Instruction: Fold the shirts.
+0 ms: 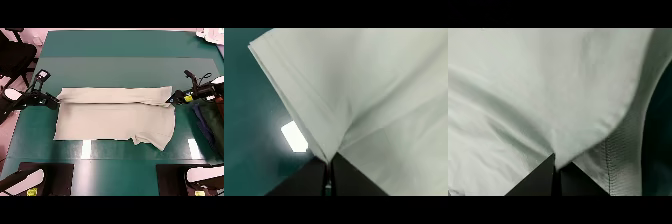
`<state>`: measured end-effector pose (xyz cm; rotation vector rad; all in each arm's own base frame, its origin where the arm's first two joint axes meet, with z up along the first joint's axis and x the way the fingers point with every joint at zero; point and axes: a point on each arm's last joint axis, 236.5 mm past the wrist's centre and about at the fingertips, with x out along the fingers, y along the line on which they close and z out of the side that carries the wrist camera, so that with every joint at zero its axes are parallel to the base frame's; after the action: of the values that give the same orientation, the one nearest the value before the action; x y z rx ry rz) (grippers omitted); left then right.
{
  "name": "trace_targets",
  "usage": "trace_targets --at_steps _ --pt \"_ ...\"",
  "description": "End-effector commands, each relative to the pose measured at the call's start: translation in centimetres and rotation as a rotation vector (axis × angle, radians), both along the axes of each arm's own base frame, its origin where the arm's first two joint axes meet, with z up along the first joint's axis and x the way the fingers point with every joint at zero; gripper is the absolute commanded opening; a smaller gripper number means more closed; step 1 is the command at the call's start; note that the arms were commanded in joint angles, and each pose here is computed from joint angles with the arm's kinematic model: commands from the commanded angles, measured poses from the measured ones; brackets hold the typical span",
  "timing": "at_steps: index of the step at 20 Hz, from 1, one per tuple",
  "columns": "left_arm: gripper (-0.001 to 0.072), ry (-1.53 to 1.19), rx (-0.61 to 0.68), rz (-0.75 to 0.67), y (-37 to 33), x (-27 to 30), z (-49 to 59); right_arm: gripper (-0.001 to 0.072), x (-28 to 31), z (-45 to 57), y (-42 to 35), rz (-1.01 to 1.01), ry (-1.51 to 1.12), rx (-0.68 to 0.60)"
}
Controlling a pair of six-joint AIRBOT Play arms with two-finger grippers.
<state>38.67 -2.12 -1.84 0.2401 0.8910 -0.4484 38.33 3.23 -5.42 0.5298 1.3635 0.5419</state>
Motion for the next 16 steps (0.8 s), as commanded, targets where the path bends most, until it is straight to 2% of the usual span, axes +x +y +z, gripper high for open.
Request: trace_targets --at_steps 1,16 --pt "0.0023 0.03 0.011 0.001 0.3 -0.1 -1.7 0.0022 0.0 -1.1 -0.2 -0.008 -0.012 -0.017" --pt "0.0025 0.119 -0.016 -0.024 -0.4 -1.3 -3.8 0.0023 0.2 -1.4 -0.7 -0.011 -0.021 -0.04"
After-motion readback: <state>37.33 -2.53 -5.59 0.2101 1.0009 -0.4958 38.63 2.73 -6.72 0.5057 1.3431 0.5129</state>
